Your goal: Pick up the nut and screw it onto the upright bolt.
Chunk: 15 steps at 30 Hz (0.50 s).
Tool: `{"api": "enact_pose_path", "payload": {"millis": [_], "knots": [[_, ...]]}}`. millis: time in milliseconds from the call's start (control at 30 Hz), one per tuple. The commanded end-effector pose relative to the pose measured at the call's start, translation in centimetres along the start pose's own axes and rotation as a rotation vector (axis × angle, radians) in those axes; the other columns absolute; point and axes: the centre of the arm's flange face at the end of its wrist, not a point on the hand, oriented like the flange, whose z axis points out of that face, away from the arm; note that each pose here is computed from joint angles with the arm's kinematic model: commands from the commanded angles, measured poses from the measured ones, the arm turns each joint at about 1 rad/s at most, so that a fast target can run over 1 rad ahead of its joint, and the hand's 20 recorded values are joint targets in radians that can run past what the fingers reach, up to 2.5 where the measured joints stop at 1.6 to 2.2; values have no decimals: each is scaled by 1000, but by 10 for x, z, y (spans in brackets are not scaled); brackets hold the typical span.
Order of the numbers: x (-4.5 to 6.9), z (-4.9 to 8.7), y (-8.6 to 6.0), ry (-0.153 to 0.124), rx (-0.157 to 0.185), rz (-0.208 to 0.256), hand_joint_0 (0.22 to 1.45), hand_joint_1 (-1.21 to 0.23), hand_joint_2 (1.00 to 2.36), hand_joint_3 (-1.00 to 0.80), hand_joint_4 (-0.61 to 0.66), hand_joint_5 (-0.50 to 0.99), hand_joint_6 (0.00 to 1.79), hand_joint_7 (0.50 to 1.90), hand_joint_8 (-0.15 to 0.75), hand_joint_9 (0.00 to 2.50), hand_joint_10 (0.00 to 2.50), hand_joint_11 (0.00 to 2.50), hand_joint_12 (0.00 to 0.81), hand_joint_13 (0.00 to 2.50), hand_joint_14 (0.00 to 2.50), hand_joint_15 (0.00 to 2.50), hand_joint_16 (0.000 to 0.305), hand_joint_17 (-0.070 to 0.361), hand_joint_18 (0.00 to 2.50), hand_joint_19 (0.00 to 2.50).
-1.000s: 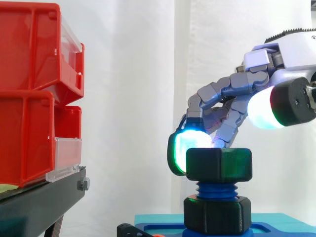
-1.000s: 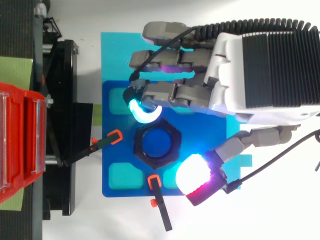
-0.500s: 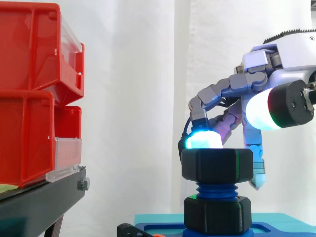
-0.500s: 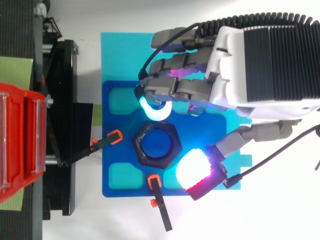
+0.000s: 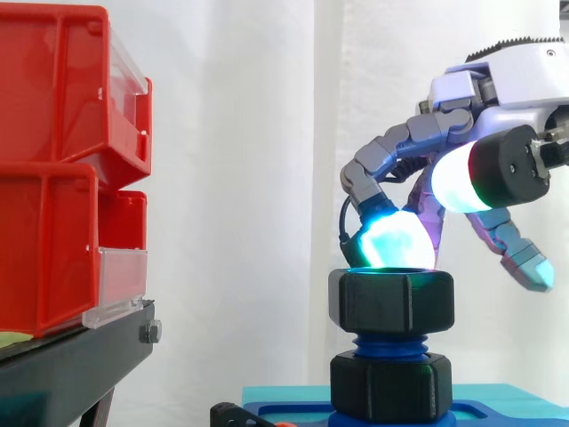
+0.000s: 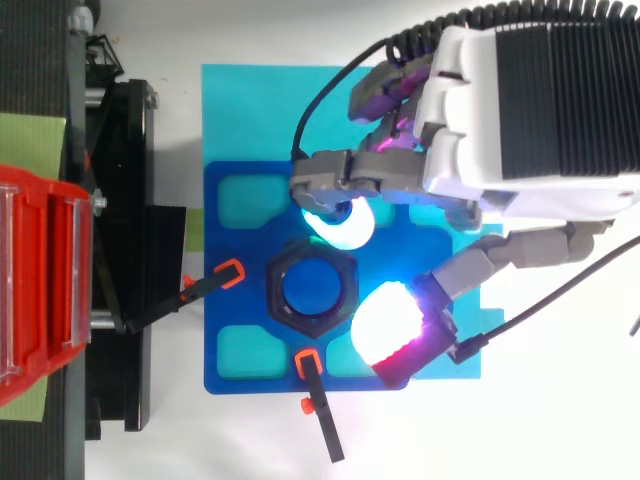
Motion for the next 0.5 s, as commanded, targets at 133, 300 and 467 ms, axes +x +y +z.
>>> {"api": "enact_pose_path", "payload": {"millis": [133, 300, 467], "knots": [[-16, -7, -1, 43, 21, -3, 494, -435, 1000, -500, 71, 91, 503, 1372, 240, 1844, 8, 220, 204, 1245, 1, 19, 19, 42, 923, 164], [-37, -8, 1, 42, 26, -2, 487, -423, 1000, -500, 197, 18, 505, 1113, 250, 1625, 9, 242, 250, 1141, 1, 78, 27, 60, 779, 163], [-45, -7, 2, 34, 27, -1, 482, -423, 1000, -500, 233, -55, 504, 876, 265, 1487, 9, 245, 290, 998, 1, 57, 32, 72, 734, 166]]}}
